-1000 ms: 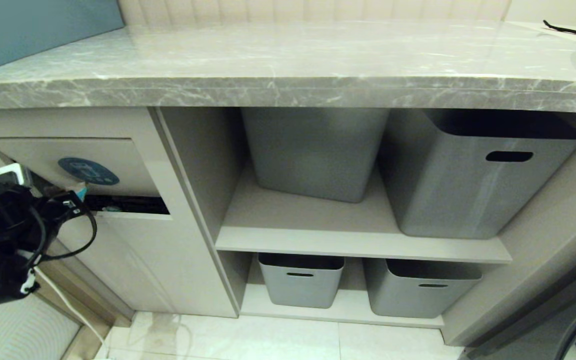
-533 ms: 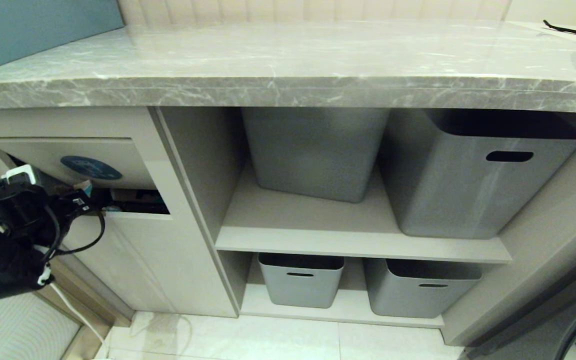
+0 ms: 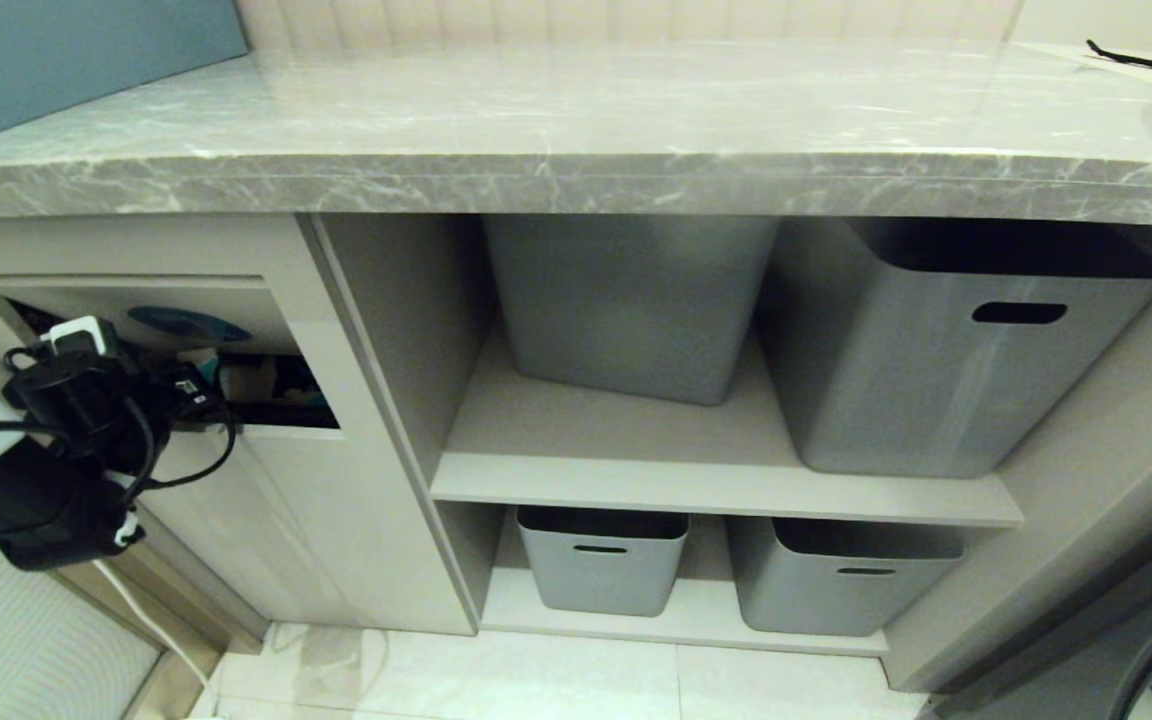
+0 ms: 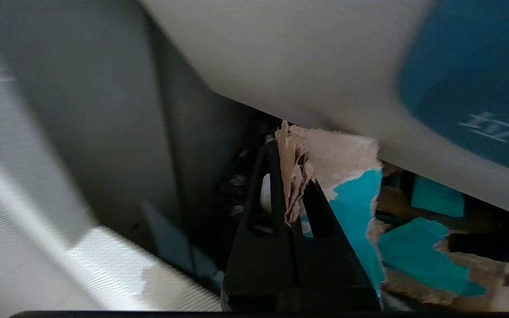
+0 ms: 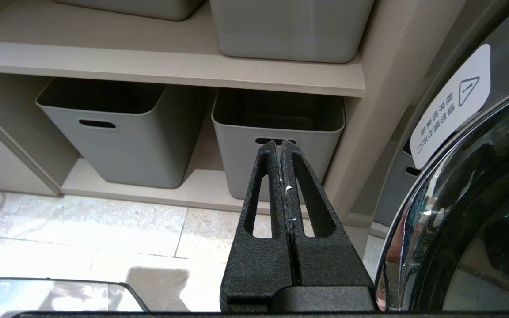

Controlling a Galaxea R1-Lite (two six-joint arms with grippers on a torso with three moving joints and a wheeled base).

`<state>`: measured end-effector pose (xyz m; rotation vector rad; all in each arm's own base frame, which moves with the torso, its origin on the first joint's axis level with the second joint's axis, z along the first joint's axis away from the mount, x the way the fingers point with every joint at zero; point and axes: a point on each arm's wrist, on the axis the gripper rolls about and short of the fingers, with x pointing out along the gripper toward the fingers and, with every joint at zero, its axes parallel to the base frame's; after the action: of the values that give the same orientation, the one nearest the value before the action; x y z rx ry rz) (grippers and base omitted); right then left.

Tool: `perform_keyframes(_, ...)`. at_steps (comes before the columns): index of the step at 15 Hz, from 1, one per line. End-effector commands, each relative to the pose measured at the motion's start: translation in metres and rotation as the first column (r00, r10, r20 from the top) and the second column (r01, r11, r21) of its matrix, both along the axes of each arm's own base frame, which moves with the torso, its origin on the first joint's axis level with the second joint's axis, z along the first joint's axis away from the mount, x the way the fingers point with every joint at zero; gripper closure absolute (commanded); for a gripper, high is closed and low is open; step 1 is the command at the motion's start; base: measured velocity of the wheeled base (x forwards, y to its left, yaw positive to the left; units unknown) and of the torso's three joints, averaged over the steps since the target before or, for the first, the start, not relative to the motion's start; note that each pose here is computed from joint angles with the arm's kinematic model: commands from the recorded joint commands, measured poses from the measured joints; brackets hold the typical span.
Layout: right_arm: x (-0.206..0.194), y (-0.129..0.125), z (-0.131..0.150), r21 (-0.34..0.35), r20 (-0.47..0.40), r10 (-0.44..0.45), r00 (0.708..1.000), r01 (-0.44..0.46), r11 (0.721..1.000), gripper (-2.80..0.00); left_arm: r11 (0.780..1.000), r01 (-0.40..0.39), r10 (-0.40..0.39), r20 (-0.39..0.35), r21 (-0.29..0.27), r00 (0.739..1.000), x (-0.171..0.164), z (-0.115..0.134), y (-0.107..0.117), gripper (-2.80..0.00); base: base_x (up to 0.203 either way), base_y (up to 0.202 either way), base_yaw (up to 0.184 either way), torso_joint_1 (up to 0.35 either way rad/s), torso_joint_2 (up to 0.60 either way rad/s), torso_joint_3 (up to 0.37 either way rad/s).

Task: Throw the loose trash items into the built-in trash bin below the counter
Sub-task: Put the garbage in the trash can

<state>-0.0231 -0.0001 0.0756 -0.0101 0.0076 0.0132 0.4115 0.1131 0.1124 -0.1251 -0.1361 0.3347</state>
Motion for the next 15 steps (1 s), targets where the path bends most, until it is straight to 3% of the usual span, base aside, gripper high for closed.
perform_keyframes(1, 0.000, 0.000, 0.000, -0.001, 0.002, 0.001, 1.000, -0.001, 1.000, 0.00, 1.000, 0.008, -0.008, -0.004, -0.001, 1.000, 0.006, -0.006, -0.003, 0.00, 0.000, 0.000, 0.000, 0.000, 0.00, 0.000)
perform_keyframes(2, 0.000, 0.000, 0.000, -0.002, 0.002, 0.001, 1.000, -0.001, 1.000, 0.00, 1.000, 0.015, -0.015, -0.013, -0.003, 1.000, 0.007, -0.010, -0.006, -0.39, 0.000, 0.000, 0.000, 0.000, 0.00, 0.000)
perform_keyframes(3, 0.000, 0.000, 0.000, -0.001, 0.002, 0.001, 1.000, -0.001, 1.000, 0.00, 1.000, 0.019, -0.019, -0.013, -0.004, 1.000, 0.008, -0.011, -0.007, -2.80, 0.000, 0.000, 0.000, 0.000, 0.00, 0.000)
perform_keyframes(15, 0.000, 0.000, 0.000, -0.001, 0.002, 0.001, 1.000, -0.001, 1.000, 0.00, 0.999, 0.032, -0.033, 0.039, 0.014, 0.999, 0.021, 0.002, -0.018, -2.80, 0.000, 0.000, 0.000, 0.000, 0.00, 0.000)
